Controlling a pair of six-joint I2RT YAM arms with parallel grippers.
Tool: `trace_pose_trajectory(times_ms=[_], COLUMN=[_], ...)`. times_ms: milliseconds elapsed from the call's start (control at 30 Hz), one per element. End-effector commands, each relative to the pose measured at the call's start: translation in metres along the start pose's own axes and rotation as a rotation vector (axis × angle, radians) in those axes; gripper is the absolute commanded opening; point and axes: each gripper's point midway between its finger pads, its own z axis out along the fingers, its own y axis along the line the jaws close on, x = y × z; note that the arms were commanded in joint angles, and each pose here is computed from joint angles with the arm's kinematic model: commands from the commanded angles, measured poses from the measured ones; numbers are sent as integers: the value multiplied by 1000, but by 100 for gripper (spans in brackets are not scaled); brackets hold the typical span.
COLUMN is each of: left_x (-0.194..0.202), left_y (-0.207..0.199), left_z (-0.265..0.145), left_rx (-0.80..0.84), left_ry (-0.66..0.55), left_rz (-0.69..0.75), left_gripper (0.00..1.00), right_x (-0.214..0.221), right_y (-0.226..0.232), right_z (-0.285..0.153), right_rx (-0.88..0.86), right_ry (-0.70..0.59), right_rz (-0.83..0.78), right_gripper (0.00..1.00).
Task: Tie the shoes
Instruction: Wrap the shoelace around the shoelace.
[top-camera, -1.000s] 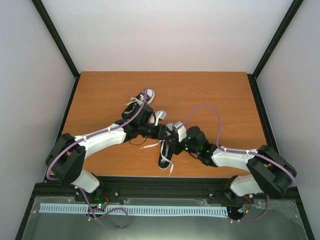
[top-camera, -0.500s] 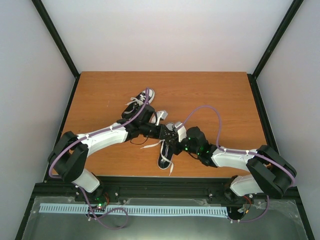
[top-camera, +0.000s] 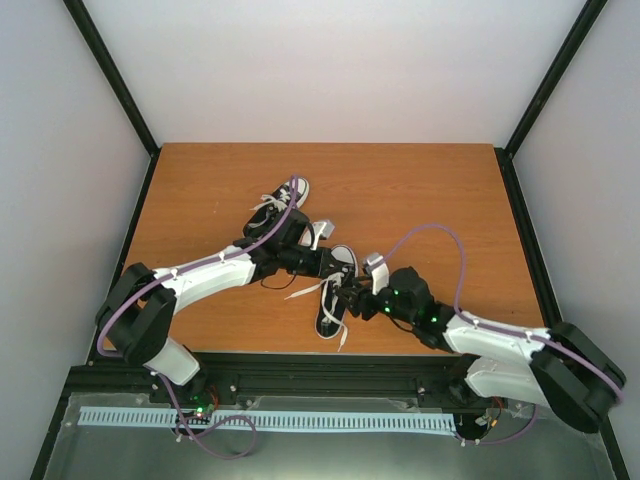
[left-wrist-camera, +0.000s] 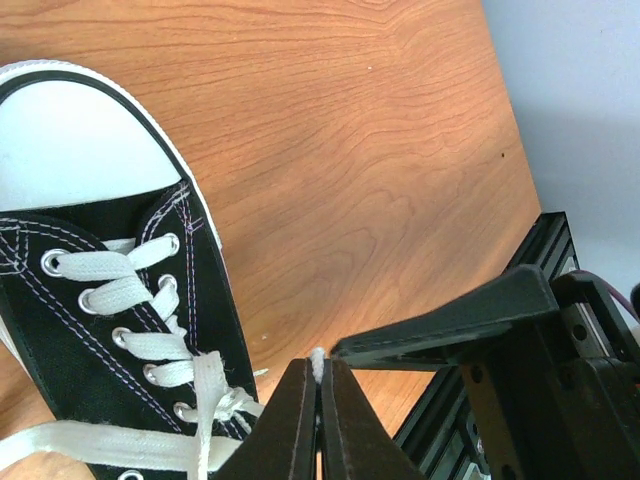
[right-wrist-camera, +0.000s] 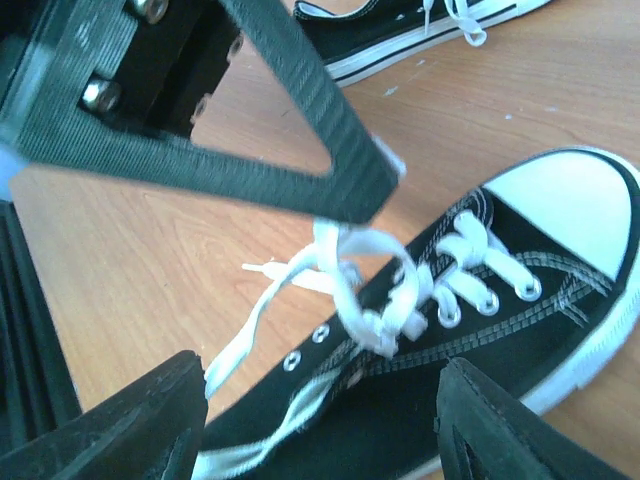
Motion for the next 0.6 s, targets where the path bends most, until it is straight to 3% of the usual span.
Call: trace_pose_trajectory(times_ms=[0, 267, 567], left_x=[-13, -15, -14], left_y=[-10, -14, -11], left_z=[-10, -10, -5], left_rx=[10, 16, 18], left_ry=[-51, -42, -28], left_rz=[31, 40, 25], left_gripper=[1, 1, 1], right_x=[21, 33, 63], right_y=[-1, 27, 38], right_z=[-21, -32, -3], right_rx=[17, -29, -25], right_ry=[25, 26, 136], right_rz=[59, 69, 40], right_gripper=[64, 57, 41])
